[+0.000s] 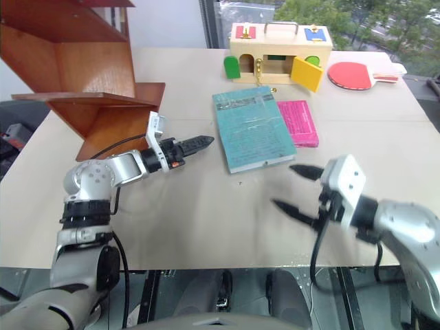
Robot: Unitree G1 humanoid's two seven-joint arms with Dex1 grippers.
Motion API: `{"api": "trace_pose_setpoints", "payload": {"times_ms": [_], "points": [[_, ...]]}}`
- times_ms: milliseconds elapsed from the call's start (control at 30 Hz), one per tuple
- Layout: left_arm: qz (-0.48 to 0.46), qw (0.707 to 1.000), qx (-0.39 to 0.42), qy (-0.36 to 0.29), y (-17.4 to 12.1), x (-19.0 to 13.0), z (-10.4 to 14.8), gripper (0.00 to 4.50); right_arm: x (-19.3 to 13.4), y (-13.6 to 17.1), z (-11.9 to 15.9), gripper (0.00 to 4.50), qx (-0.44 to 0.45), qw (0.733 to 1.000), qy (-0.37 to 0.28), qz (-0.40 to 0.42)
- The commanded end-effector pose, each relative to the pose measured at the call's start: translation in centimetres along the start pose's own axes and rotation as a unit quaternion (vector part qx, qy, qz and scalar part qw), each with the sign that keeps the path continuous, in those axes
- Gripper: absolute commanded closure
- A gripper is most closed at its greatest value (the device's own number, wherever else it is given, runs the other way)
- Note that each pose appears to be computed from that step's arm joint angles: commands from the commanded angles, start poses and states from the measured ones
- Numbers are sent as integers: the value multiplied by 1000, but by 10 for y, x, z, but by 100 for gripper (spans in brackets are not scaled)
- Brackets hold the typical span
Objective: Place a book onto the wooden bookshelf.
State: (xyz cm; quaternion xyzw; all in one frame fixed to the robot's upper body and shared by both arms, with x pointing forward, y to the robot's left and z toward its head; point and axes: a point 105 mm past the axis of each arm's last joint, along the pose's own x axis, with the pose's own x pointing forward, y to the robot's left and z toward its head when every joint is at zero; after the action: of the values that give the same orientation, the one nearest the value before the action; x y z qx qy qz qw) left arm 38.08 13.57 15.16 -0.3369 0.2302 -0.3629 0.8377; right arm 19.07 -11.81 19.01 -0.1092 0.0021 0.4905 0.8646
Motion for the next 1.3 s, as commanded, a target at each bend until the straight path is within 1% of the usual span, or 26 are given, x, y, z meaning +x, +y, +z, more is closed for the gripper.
{"api": "trace_pose_setpoints", "payload": {"times_ms": [33,167,400,600,700,867,1033,1300], "points": [[-15,999,-35,1,-1,15,9,0,-4,2,15,56,-23,999,-22,-36],[-35,997,-71,4,-2,35,11,0,-2,-4,18,56,-32,997,-23,-69],[-63,993,-97,8,-8,58,7,0,4,-2,15,56,-37,996,-18,-78],[-83,989,-118,30,-8,52,0,0,4,1,13,56,-37,996,-12,-79],[-112,983,-138,47,-15,45,-5,0,3,-1,12,56,-41,995,-10,-87],[-137,978,-146,61,-20,36,-11,0,4,-3,11,56,-46,995,-6,-90],[-137,976,-161,52,-18,36,-15,0,6,-7,10,56,-46,995,-6,-86],[-106,981,-159,24,-7,53,-18,0,9,-6,11,56,-45,996,-6,-81]]}}
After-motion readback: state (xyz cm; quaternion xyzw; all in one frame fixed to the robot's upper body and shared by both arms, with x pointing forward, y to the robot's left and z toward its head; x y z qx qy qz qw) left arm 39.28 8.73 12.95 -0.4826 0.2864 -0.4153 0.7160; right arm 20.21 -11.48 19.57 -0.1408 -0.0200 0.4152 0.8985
